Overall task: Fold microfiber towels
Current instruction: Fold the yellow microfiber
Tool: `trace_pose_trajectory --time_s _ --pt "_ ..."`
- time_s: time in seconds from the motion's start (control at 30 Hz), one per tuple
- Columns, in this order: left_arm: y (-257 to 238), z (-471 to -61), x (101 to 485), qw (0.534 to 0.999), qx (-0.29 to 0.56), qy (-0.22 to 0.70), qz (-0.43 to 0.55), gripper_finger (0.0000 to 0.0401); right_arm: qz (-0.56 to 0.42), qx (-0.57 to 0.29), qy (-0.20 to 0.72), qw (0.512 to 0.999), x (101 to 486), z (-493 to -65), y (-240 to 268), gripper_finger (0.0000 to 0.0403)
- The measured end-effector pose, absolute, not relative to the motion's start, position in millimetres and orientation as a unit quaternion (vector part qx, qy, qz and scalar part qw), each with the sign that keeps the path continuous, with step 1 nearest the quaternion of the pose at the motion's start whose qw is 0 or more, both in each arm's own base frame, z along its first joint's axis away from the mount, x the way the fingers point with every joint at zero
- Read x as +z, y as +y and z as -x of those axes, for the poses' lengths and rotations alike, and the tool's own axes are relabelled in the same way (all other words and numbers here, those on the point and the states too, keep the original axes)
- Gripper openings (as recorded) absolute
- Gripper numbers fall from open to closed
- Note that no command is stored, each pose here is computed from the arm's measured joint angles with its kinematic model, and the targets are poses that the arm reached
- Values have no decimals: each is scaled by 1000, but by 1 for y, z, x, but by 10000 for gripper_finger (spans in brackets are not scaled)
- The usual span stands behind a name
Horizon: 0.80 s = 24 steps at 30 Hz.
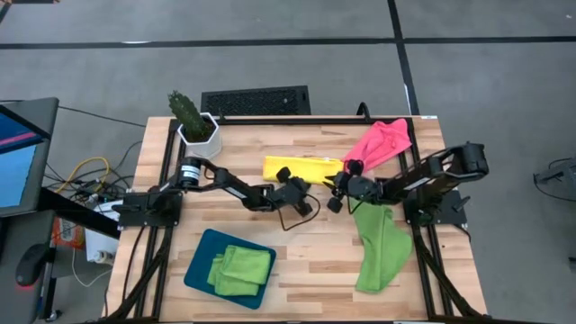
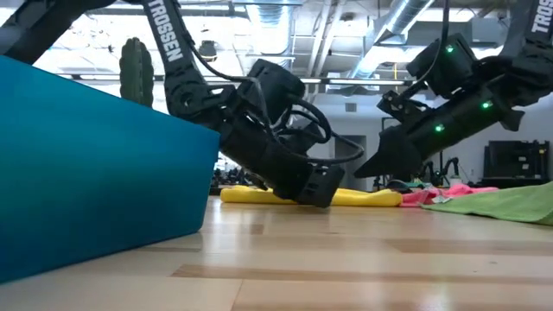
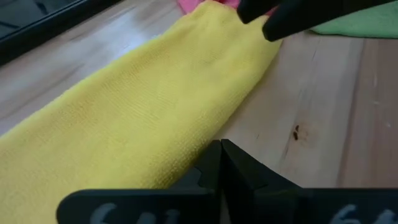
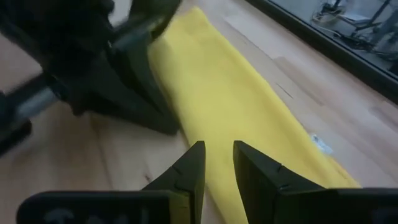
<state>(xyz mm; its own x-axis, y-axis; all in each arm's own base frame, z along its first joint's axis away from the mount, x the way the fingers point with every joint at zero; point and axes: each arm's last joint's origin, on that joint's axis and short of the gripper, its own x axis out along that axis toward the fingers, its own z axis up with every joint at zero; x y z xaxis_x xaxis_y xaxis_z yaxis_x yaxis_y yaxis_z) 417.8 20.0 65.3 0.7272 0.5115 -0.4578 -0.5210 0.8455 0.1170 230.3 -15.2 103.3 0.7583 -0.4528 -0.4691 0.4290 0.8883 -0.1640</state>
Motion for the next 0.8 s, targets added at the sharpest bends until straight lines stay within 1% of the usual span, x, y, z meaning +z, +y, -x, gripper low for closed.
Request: trace_pose_trajectory --time_s 0.17,0.3,0.37,0.47,0.67,0.8 --pt "12 -415 68 928 250 277 9 0 48 -257 284 922 103 -224 -9 107" --pt "-6 -412 86 932 238 274 2 0 51 -286 269 918 107 -223 -10 107" --pt "-11 -411 100 927 286 241 -14 0 47 -305 261 915 108 -224 -12 107" --pt "-6 -413 117 919 347 189 -8 0 41 -315 263 911 107 -223 -16 107" --pt "4 -412 101 901 390 190 3 0 37 -318 264 910 107 -223 -18 107" --pt "21 -411 79 890 406 205 23 0 36 -314 273 909 105 -222 -16 107"
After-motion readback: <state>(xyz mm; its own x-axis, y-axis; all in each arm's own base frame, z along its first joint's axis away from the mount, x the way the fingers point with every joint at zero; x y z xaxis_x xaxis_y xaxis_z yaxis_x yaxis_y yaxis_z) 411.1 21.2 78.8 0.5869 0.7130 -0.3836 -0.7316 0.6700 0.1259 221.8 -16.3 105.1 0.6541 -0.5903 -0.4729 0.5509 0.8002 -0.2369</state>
